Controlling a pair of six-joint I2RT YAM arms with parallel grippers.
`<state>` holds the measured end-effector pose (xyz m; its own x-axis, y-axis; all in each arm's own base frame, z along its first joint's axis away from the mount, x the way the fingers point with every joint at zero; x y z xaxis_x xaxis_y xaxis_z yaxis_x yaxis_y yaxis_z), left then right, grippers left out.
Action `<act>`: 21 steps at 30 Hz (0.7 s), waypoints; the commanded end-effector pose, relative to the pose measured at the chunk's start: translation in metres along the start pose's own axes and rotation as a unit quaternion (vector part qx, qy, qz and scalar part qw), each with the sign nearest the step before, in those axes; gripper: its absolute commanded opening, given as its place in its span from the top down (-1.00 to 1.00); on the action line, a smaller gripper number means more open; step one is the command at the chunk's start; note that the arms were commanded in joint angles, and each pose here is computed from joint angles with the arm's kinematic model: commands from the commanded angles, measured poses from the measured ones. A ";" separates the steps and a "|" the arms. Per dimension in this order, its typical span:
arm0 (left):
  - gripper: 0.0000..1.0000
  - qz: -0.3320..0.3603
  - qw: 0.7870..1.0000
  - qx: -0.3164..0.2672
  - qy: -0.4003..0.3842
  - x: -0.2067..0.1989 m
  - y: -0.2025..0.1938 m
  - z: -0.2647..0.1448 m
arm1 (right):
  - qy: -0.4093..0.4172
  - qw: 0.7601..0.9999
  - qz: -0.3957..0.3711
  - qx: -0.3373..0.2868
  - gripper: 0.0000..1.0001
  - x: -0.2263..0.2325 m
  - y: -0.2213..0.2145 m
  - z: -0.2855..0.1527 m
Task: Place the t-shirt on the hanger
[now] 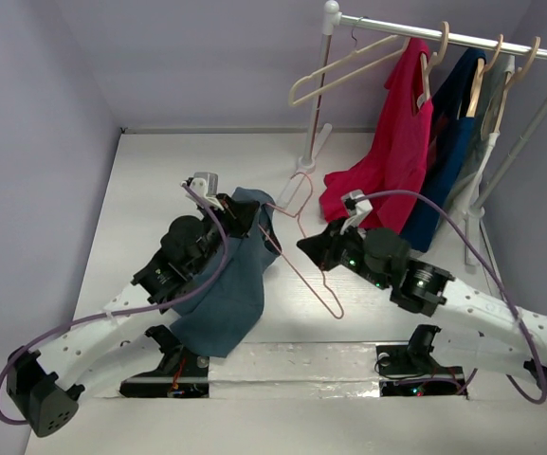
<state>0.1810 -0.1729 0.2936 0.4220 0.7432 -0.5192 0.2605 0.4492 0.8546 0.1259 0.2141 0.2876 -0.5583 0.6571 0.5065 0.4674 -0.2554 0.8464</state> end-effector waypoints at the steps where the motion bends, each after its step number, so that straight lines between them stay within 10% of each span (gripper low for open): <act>1: 1.00 -0.023 0.994 -0.056 -0.086 -0.035 0.040 -0.019 | 0.003 0.997 -0.012 -0.077 1.00 0.015 0.026 0.028; 21: 1.00 -0.014 0.994 -0.020 -0.106 -0.041 0.051 -0.054 | 0.133 0.962 -0.042 -0.236 1.00 0.043 0.062 0.092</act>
<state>0.1337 -0.1602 0.3405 0.5878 0.6027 -0.5397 0.2799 0.4744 0.8346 0.1945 0.3009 0.2780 -0.6795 0.5974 0.4260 0.2731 -0.3329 0.9025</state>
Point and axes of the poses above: each gripper's point midway between its finger pads, its own z axis out along the fingers, its own x axis along the line the jaws close on, y = z × x, the point moved 10 cm from there along -z, back along the fingers, and after that the axes turned 1 degree about -z, right-handed, at the moved point
